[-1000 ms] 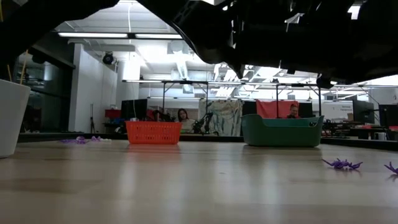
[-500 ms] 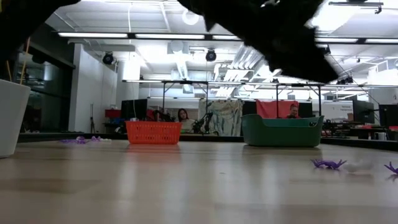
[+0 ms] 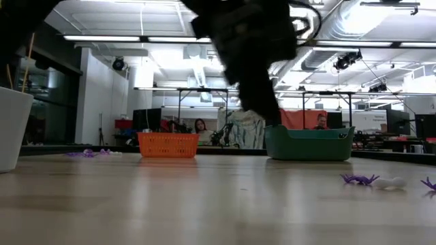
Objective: Sort Halloween decoration
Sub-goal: Put the white bone toy into the yellow bin
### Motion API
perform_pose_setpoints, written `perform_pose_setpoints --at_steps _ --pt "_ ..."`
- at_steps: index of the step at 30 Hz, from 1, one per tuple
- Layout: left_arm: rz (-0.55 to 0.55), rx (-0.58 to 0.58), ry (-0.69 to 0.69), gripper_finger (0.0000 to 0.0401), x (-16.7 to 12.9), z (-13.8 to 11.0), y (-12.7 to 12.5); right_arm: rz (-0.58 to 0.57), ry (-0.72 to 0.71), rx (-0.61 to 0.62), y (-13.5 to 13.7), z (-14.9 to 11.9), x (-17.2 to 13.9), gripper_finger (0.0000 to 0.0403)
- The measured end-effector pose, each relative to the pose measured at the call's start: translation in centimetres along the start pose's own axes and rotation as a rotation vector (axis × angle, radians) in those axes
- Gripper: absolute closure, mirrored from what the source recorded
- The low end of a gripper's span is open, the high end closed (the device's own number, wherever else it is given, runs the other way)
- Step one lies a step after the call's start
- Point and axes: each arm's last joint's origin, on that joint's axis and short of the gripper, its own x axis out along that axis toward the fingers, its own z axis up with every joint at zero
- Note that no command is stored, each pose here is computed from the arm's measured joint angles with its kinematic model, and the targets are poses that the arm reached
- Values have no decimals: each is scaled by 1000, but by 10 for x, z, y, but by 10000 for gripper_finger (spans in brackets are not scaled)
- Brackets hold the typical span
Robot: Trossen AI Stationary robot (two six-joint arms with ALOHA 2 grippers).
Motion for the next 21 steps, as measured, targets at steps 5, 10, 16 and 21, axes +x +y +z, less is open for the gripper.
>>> perform_pose_setpoints --at_steps 5,10,16,21 --pt "13 -42 -159 260 -28 -30 -18 -6 146 13 13 16 -7 403" --pt "140 -139 -452 265 -93 -64 -29 -65 347 54 24 17 -19 403" --pt "285 -149 -713 265 -166 -101 -57 -187 702 353 39 -10 -38 403" --pt "394 -162 -884 265 -215 -120 -76 -174 900 612 71 -45 -37 401"
